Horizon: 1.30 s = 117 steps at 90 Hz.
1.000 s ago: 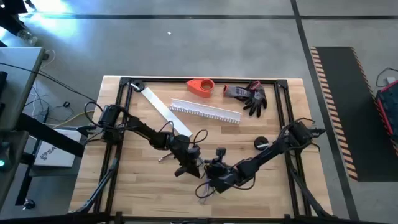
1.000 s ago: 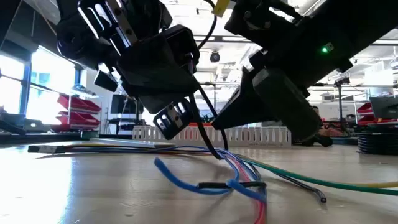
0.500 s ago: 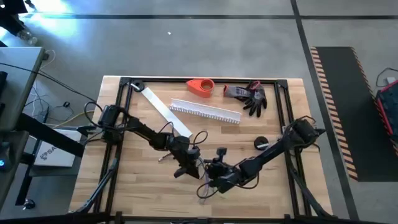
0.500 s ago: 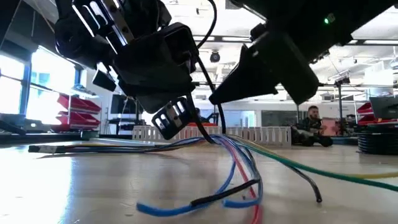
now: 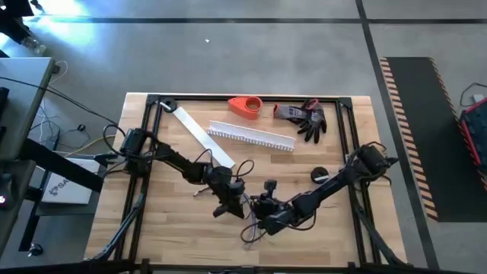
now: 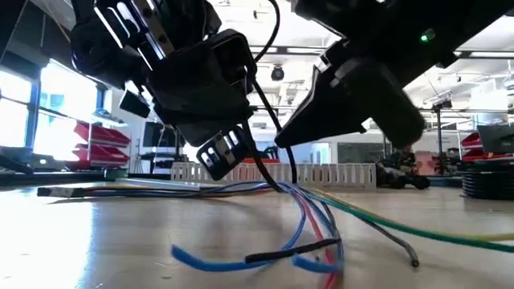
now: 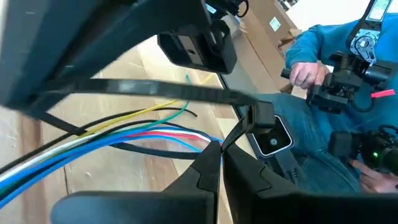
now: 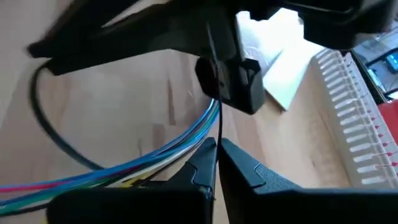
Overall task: Ziptie cables
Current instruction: Wrap the cable wires with the black zip tie
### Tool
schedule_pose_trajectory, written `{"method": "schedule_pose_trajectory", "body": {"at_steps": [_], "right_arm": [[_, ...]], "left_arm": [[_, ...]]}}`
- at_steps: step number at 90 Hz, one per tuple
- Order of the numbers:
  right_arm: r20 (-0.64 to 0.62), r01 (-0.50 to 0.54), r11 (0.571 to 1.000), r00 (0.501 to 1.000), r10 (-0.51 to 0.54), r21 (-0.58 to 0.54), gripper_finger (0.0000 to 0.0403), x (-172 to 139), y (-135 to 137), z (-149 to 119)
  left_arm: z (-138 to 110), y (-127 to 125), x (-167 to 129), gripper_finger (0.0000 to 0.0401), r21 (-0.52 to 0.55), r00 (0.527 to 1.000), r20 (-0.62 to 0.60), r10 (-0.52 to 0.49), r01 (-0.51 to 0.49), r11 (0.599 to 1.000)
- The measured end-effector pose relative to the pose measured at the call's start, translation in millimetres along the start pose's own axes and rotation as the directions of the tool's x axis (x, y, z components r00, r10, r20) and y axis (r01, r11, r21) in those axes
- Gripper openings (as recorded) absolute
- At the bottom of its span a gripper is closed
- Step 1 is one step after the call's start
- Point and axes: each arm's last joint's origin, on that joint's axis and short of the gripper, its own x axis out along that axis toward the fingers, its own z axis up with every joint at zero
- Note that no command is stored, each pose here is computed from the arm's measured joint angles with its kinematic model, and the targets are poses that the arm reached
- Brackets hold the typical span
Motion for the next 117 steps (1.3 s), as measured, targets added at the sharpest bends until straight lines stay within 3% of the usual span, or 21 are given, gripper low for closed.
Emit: {"method": "schedule_pose_trajectory", "body": {"at_steps": [77, 117], "right_arm": [[-0.019, 0.033, 0.999, 0.999, -0.032, 0.017, 0.0, 2.2, -3.2, -2.3], [-0.008, 0.022, 0.997, 1.0, -0.023, -0.071, 0.0, 1.0, -1.3, -1.3]], "left_arm": [[0.3, -0.2, 0.0, 0.0, 0.002, 1.0, 0.003, -0.001, 0.001, 1.0], [0.3, -0.2, 0.0, 0.0, 0.002, 1.0, 0.003, -0.001, 0.001, 1.0]]}}
